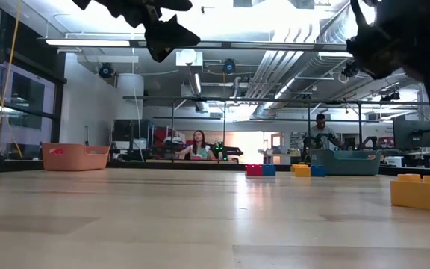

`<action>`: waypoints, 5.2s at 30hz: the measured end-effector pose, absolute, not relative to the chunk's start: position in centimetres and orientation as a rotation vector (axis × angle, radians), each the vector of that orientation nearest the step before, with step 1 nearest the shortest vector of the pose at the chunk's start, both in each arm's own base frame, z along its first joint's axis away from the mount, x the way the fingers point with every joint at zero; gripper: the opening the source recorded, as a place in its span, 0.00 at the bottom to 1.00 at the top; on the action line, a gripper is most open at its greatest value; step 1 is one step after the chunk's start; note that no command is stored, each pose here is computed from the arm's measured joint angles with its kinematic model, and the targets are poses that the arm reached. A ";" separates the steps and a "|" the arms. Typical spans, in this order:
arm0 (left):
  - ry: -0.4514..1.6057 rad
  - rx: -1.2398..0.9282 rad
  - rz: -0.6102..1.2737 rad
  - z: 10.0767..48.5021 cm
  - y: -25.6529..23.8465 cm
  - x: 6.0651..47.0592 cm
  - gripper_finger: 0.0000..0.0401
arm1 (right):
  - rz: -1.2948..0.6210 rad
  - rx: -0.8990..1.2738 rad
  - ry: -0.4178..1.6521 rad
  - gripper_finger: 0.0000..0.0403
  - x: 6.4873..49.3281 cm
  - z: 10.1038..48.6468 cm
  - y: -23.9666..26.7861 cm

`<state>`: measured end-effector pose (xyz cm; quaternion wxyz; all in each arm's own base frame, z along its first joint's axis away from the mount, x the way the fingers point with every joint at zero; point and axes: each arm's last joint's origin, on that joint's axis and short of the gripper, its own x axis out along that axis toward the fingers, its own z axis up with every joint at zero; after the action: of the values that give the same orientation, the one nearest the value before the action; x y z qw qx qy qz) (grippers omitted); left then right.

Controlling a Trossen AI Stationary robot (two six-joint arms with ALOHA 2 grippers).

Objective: Sort blocks
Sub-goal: Put the yellow game piece into the green bin

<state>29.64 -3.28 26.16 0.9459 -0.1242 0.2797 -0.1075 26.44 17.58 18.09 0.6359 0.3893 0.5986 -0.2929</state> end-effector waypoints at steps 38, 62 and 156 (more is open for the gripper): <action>0.363 -0.066 -0.116 27.3 -4.0 30.8 0.58 | -0.390 0.899 1.240 0.01 26.3 16.9 17.4; 0.082 1.092 -0.367 29.2 -9.6 30.1 0.58 | 0.111 0.780 0.860 0.00 33.7 31.3 9.4; 0.816 -0.171 0.133 28.7 -11.8 14.0 0.51 | -0.344 0.488 1.016 0.45 34.8 31.6 0.4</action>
<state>13.97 -11.77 28.73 0.9122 -0.0832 0.3961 0.0645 34.83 0.43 31.62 0.8313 0.2300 0.4793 -0.1623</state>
